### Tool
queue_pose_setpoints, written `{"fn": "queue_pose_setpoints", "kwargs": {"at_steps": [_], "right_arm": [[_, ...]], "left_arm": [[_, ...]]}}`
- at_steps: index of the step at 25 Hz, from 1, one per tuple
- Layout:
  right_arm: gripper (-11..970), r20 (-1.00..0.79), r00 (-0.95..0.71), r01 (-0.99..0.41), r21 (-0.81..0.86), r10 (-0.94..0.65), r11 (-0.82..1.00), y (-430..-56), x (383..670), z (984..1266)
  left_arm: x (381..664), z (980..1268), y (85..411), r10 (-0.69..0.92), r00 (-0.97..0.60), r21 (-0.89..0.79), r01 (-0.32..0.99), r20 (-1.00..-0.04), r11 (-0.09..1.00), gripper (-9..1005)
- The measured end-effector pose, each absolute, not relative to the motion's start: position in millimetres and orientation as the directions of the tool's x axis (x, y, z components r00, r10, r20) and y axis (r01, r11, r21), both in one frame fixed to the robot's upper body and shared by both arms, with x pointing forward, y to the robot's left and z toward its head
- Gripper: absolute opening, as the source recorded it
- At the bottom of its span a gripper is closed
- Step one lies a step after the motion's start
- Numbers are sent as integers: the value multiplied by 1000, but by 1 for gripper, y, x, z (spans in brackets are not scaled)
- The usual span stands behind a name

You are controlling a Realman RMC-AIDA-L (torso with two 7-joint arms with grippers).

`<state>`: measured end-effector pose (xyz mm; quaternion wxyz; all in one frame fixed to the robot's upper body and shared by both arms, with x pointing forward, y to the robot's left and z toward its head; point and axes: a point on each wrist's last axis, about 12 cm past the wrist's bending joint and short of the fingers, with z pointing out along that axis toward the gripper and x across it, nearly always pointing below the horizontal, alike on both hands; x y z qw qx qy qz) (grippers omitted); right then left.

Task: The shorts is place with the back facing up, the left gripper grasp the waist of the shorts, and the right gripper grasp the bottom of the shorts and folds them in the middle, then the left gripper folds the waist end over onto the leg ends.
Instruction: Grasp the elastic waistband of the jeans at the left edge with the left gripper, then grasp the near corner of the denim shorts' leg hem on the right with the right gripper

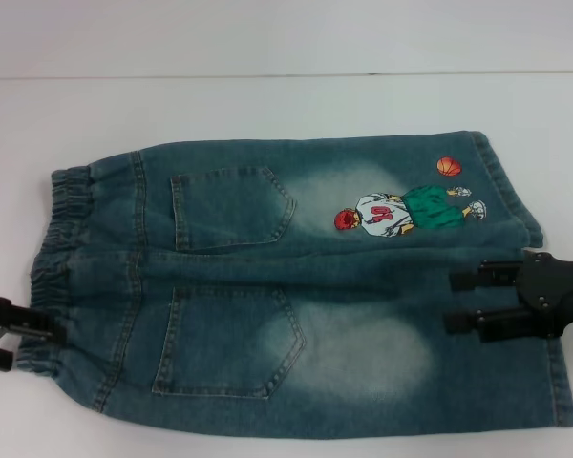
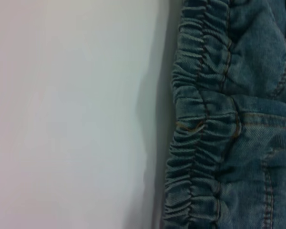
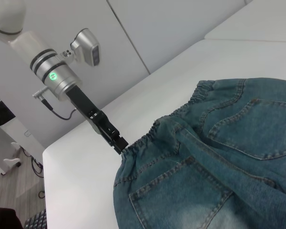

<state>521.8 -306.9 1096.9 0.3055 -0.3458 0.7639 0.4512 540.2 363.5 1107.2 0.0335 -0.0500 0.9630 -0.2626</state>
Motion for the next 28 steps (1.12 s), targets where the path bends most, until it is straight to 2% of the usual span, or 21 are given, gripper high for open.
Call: {"fn": "queue_pose_setpoints", "kwargs": {"at_steps": [8,21,23,28], "right_arm": [[850,-779,-575,-804,479,-252,354,-307,521,1096],[851,-780,-576,-801,478,-244,360,-308,521,1096],[850,-780,-576,-800,479,-244,361,-309,521,1096],[850,-780,-576,-800,478,-243,362,-309,521,1096]], "left_arm": [[542,1106,357,-101,-994,-524,-68,-34,849,871],[549,1109,347,-47,-995,-546,8,-87,838,849],[549,1109,348,-40,-995,-545,16,-91,838,615],[548,1107,347,-31,-995,-546,27,-96,838,502]]}}
